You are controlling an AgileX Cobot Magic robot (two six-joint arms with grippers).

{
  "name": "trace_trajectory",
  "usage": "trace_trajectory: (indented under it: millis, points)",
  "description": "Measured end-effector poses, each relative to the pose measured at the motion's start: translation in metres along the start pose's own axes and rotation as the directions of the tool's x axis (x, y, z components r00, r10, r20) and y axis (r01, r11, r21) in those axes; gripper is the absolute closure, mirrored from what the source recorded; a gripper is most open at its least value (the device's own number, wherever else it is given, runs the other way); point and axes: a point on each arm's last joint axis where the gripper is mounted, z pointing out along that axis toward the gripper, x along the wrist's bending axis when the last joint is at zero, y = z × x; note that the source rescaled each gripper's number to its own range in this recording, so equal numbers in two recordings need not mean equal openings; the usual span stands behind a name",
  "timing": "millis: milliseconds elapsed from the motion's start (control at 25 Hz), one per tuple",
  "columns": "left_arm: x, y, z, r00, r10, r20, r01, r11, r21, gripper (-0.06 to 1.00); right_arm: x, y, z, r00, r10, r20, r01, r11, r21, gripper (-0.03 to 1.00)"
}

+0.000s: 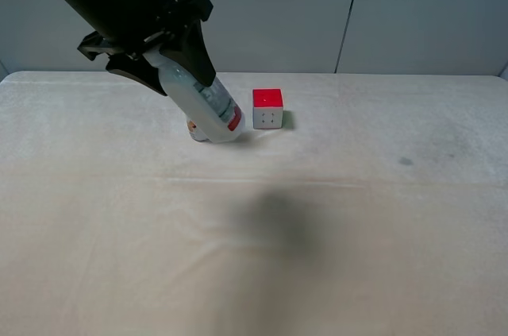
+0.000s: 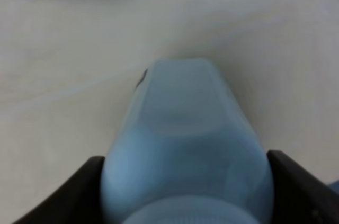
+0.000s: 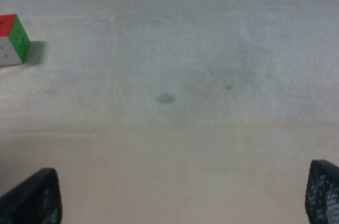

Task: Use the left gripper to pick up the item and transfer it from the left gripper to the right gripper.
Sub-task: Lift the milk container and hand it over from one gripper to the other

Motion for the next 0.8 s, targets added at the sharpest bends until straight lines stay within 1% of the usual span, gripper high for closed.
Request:
trace_trajectory:
  millis: [200, 360, 480, 600, 800]
  points:
    - [-0.019, -0.005, 0.004, 0.998, 0.006, 0.063, -0.006, 1.0, 0.0, 0.91, 0.0, 0.0, 0.0, 1.0, 0.0, 0.0, 0.0, 1.0, 0.0, -0.03]
    - [-0.027, -0.005, 0.005, 0.992, -0.015, 0.122, 0.016, 1.0, -0.006, 0.91, 0.0, 0.0, 0.0, 1.0, 0.001, -0.001, -0.001, 1.0, 0.0, -0.03]
    - [-0.031, -0.005, 0.004, 0.986, -0.023, 0.165, 0.025, 1.0, -0.01, 0.91, 0.0, 0.0, 0.0, 1.0, 0.002, -0.003, -0.002, 1.0, -0.004, -0.03]
    - [-0.033, -0.004, 0.005, 0.982, -0.018, 0.19, 0.02, 1.0, -0.011, 0.91, 0.0, 0.0, 0.0, 1.0, 0.003, -0.004, -0.003, 1.0, -0.004, -0.03]
    - [-0.031, -0.004, 0.028, 0.973, -0.04, 0.228, 0.03, 0.999, 0.045, 0.91, 0.001, 0.0, 0.0, 1.0, 0.009, -0.014, -0.009, 1.0, -0.005, -0.03]
